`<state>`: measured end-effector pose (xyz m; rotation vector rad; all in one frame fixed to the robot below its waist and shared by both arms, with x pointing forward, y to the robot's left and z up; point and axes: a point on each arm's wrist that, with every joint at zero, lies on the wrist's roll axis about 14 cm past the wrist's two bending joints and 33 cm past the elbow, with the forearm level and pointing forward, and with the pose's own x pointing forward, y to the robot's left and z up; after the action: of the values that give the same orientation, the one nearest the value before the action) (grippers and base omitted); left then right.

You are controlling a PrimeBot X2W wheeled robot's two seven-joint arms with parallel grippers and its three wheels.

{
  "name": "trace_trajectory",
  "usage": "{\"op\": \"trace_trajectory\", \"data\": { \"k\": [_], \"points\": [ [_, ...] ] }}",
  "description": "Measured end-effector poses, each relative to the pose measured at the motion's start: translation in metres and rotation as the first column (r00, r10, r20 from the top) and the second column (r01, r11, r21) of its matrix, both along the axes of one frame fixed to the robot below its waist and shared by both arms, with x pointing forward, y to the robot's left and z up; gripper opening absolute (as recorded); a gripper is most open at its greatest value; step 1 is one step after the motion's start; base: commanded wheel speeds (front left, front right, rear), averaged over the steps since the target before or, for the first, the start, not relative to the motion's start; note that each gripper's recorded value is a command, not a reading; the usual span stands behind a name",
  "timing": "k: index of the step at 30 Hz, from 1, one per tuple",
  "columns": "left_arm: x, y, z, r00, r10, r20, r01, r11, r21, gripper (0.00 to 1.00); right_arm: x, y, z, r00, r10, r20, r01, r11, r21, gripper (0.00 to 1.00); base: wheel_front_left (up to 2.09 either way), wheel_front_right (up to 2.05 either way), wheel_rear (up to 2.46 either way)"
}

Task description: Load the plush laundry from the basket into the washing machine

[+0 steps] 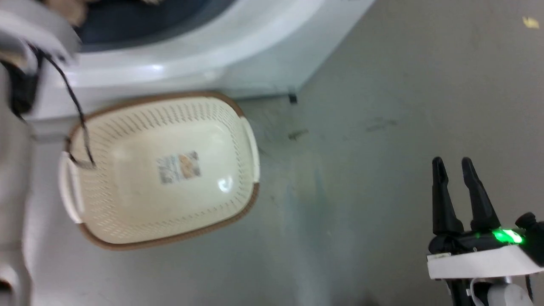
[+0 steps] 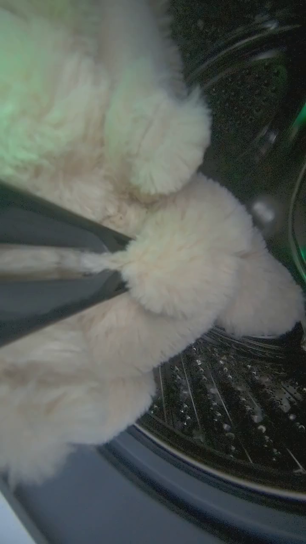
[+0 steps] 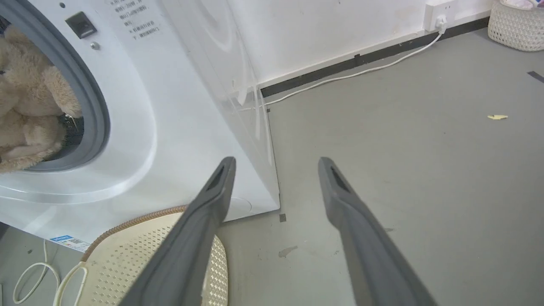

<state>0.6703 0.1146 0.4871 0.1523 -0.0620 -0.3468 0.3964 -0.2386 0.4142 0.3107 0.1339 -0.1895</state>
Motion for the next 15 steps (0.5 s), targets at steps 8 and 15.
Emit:
{"op": "trace_trajectory", "data": {
  "k": [8,15],
  "points": [
    [0.078,-0.020,-0.026,1.000,-0.007,-0.024,0.008,0.999,0.040,0.00,-0.005,-0.014,-0.033,0.994,-0.053,-0.100,0.054,0.998,0.010,1.00,0.00,0.00,0.00],
    [0.120,-0.030,-0.047,0.998,0.021,-0.063,-0.018,0.999,0.049,0.00,-0.014,-0.025,-0.045,0.984,-0.094,-0.154,0.094,0.996,-0.008,1.00,0.00,0.00,0.00]
  ]
}}
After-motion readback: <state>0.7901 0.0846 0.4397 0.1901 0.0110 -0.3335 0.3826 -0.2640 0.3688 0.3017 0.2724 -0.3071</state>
